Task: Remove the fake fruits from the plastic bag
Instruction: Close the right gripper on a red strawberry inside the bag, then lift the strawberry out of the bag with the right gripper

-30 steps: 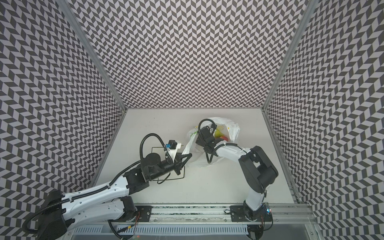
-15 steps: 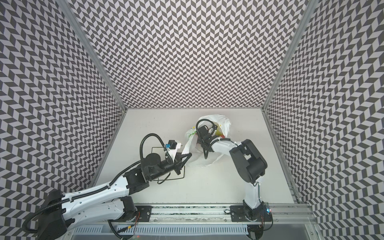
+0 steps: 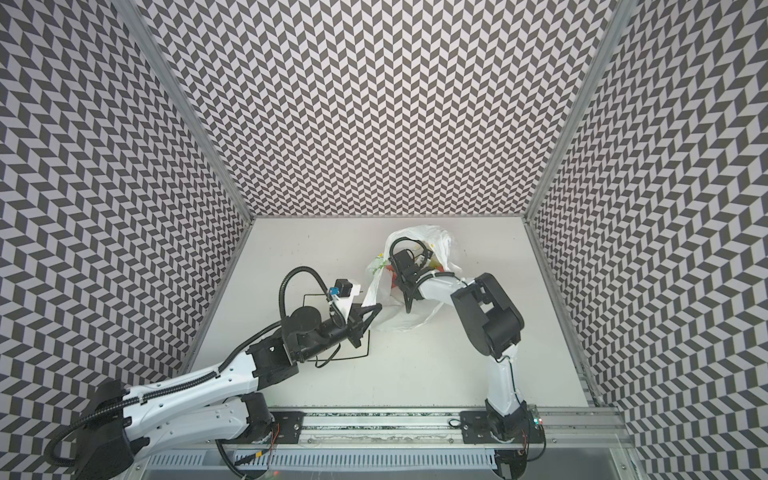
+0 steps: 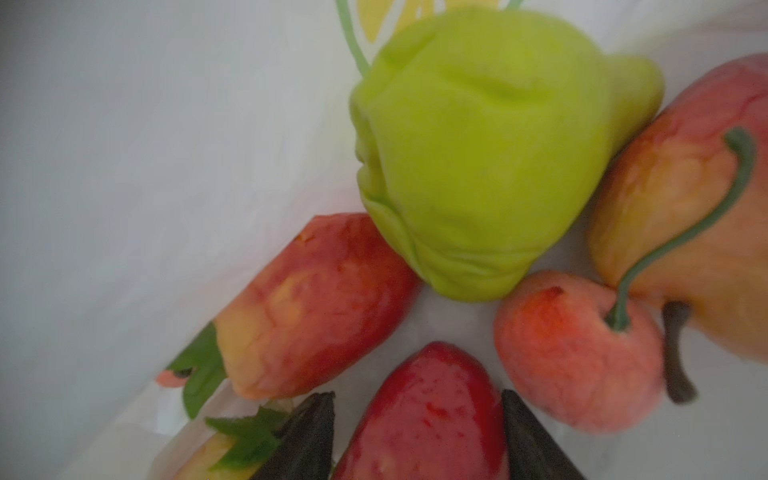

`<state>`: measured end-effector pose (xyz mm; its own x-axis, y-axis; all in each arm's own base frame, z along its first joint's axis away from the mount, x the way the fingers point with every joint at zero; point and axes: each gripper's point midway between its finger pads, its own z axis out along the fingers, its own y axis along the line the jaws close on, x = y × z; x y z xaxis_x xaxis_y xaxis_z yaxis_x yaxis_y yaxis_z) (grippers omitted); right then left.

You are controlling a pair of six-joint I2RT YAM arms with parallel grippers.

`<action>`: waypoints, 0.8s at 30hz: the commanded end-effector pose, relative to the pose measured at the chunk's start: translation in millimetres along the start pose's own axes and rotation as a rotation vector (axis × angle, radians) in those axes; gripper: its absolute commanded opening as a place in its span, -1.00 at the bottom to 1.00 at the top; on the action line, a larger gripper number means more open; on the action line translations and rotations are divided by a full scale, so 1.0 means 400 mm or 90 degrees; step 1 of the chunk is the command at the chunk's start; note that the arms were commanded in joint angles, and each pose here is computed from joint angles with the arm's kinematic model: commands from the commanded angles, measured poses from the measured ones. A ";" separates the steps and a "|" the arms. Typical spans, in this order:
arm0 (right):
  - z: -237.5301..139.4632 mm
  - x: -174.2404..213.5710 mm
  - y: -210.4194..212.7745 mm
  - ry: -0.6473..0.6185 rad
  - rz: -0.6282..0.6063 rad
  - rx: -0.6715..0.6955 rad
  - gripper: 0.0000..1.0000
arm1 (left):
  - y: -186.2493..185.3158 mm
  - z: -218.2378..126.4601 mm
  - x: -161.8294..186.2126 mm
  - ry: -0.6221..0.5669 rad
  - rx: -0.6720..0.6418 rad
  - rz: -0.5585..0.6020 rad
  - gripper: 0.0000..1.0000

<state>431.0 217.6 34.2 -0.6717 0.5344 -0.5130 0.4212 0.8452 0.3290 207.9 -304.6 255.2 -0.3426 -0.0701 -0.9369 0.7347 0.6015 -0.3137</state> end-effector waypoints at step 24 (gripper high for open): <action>-0.419 0.047 0.076 0.029 -0.266 -0.432 0.01 | 0.047 0.023 -0.067 -0.045 -0.091 -0.024 -1.00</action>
<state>335.2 236.3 127.4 -0.7942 0.2388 -0.5588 -0.1117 0.8465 0.5206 233.8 -297.6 260.6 -0.3222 -0.1125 -0.9400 0.6391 0.7067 -0.3036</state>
